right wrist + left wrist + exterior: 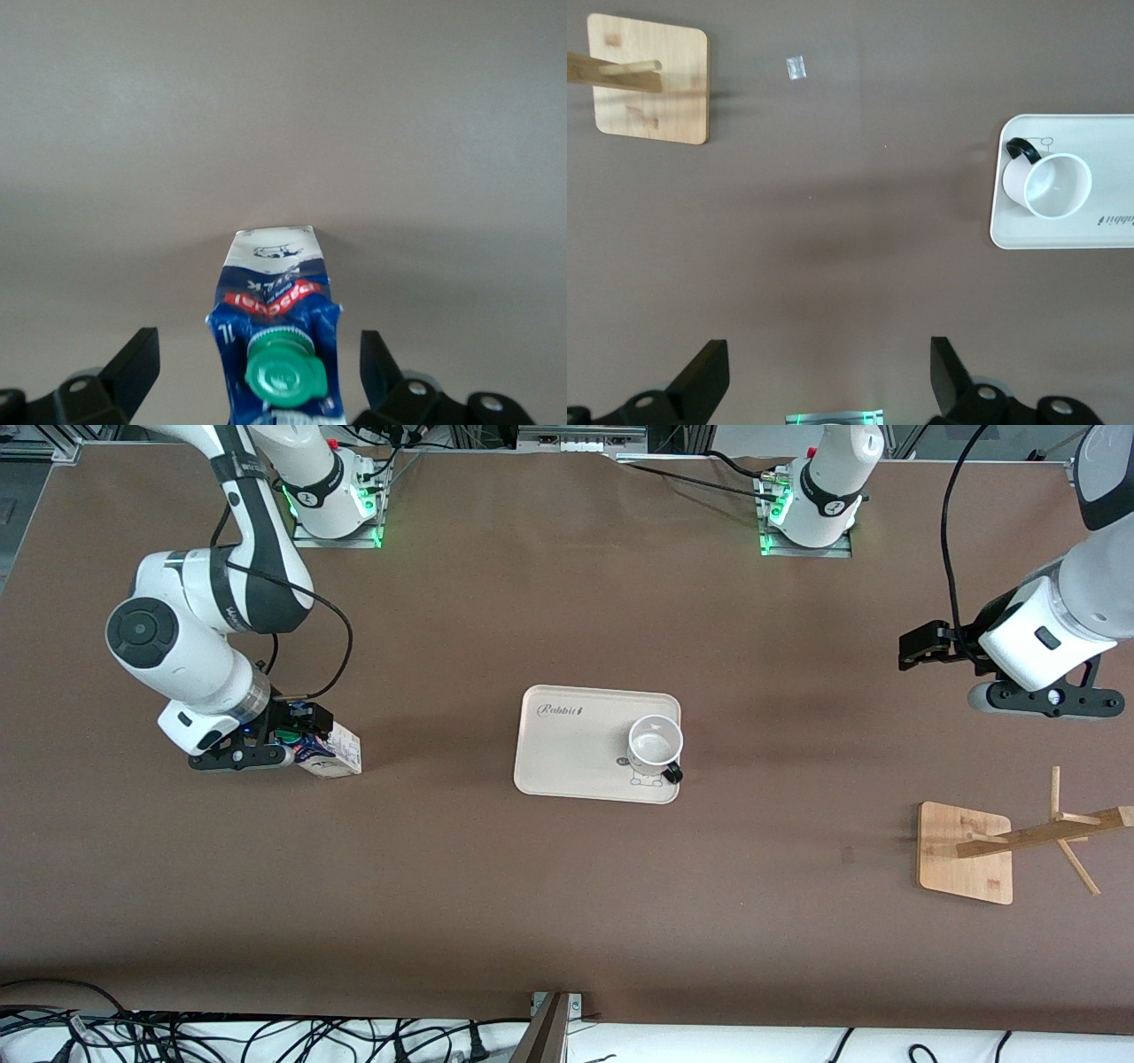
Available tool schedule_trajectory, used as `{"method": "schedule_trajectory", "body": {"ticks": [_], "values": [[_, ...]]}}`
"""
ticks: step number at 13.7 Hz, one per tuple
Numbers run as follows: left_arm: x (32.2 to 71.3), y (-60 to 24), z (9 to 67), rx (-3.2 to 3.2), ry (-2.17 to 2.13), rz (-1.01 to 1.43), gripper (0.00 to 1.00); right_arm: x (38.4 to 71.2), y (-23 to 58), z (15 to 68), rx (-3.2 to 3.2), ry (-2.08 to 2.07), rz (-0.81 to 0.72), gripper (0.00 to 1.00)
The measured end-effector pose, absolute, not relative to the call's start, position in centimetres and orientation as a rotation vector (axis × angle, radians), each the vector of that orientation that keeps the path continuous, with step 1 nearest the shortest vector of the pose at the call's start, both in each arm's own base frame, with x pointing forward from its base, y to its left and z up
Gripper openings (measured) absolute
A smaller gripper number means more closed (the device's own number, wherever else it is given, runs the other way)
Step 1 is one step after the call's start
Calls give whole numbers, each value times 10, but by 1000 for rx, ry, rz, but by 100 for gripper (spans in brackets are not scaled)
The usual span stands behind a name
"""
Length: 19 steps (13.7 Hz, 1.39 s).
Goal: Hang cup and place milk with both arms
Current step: 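Set the carton on the table and withdraw the right gripper, then reach the left gripper down to the white mug on the tray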
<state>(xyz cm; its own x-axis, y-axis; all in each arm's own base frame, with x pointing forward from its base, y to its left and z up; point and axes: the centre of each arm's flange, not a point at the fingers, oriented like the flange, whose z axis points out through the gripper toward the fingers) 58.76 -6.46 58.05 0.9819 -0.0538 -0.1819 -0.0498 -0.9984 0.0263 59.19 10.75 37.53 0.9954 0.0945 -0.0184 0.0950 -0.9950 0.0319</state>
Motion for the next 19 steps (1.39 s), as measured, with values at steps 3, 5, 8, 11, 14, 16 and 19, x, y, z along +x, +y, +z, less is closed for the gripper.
{"method": "schedule_trajectory", "body": {"ticks": [3,5,8,11,14,16,19], "values": [[588,-66,577,3105,-84,-301,100,603,113,433,3122,160,20,100],[589,-67,575,3104,-87,-307,100,607,117,474,3128,169,28,100],[589,-67,574,3106,-59,-309,100,612,112,504,3128,155,47,100],[590,-75,579,3111,27,-291,100,611,100,520,3124,124,-6,100],[594,-98,583,3114,-3,-268,100,607,90,578,3105,106,7,100],[600,-105,582,3114,-9,-261,100,604,90,594,3103,110,25,100],[607,-108,578,3117,85,-251,100,598,94,591,3100,120,-50,100]]}}
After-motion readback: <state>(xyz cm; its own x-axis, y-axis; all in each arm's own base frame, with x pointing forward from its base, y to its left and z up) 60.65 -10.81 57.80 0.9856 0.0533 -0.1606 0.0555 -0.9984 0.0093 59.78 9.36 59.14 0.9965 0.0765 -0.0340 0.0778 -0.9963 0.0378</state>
